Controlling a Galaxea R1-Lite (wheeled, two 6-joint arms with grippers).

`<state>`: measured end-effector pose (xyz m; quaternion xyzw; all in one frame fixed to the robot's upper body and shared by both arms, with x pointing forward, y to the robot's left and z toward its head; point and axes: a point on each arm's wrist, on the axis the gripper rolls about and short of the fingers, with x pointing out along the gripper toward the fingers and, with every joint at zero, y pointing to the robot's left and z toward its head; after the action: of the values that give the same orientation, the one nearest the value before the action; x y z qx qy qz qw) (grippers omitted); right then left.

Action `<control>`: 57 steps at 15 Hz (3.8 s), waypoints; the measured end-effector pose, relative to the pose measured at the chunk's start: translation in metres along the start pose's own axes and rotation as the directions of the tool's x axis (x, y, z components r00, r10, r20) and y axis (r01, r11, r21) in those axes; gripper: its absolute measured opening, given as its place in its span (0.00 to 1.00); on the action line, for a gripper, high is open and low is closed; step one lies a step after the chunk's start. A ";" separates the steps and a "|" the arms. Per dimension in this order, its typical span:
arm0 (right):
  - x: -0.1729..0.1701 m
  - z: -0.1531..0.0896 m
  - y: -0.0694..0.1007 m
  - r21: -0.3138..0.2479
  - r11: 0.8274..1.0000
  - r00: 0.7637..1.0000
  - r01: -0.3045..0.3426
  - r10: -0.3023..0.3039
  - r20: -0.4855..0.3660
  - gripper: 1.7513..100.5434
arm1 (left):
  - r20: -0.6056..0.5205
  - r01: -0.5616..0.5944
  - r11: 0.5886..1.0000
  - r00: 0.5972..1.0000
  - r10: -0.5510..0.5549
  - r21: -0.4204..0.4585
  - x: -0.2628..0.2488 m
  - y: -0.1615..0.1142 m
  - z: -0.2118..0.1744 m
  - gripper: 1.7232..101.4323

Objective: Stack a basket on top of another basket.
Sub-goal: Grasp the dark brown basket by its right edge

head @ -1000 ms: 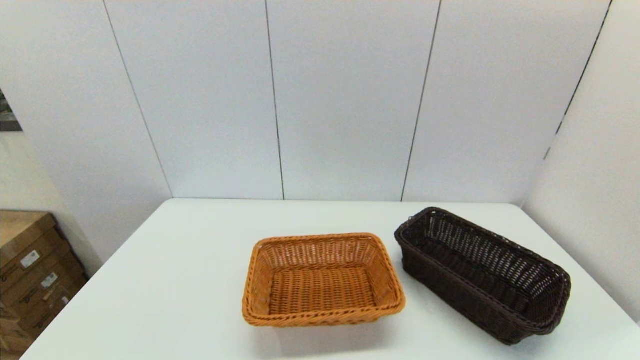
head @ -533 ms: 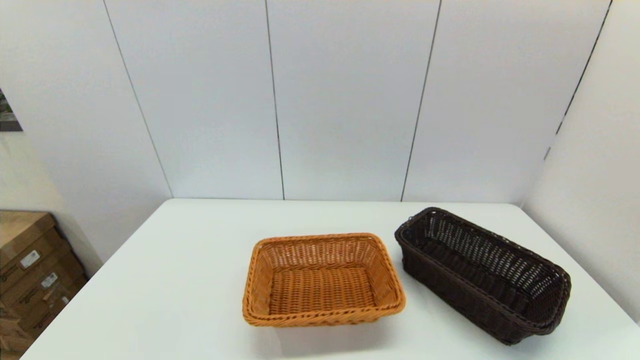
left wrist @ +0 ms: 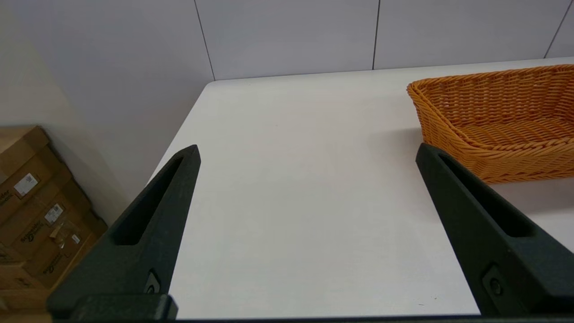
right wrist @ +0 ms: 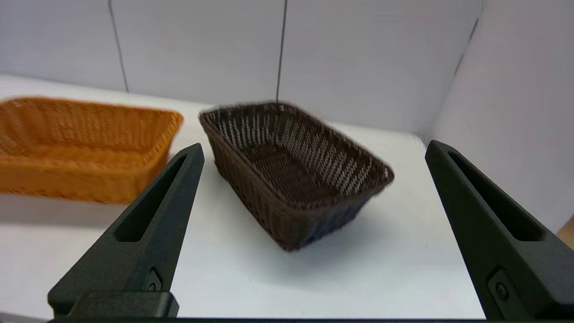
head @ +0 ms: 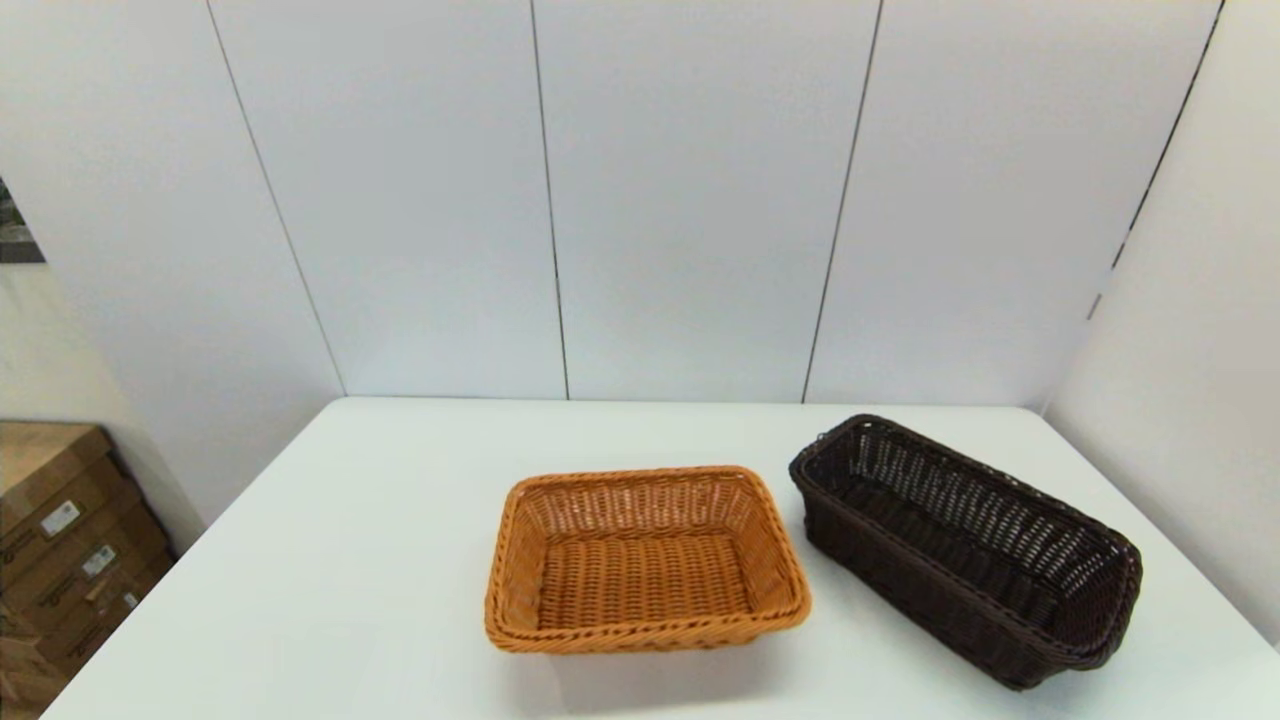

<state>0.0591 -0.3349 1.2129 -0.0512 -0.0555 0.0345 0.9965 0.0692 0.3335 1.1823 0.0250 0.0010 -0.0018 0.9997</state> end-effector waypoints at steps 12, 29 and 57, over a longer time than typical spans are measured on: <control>0.082 0.054 -0.012 0.139 0.990 0.901 0.035 0.029 -0.433 0.97 | 0.000 0.000 1.000 1.000 0.000 0.000 0.000 0.000 0.000 0.96; 0.263 0.005 -0.022 0.208 0.930 0.514 0.304 0.024 -0.858 0.97 | 0.000 0.000 1.000 1.000 0.000 0.000 0.000 0.000 0.000 0.96; 0.277 -0.025 -0.045 0.091 0.876 0.274 0.473 -0.048 -0.961 0.97 | 0.000 0.000 1.000 1.000 0.000 0.000 0.000 0.000 0.000 0.96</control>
<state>0.3391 -0.3618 1.2231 0.1326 0.5314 -0.1599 0.8213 0.0692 0.3335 1.1823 0.0252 0.0010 -0.0020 0.9997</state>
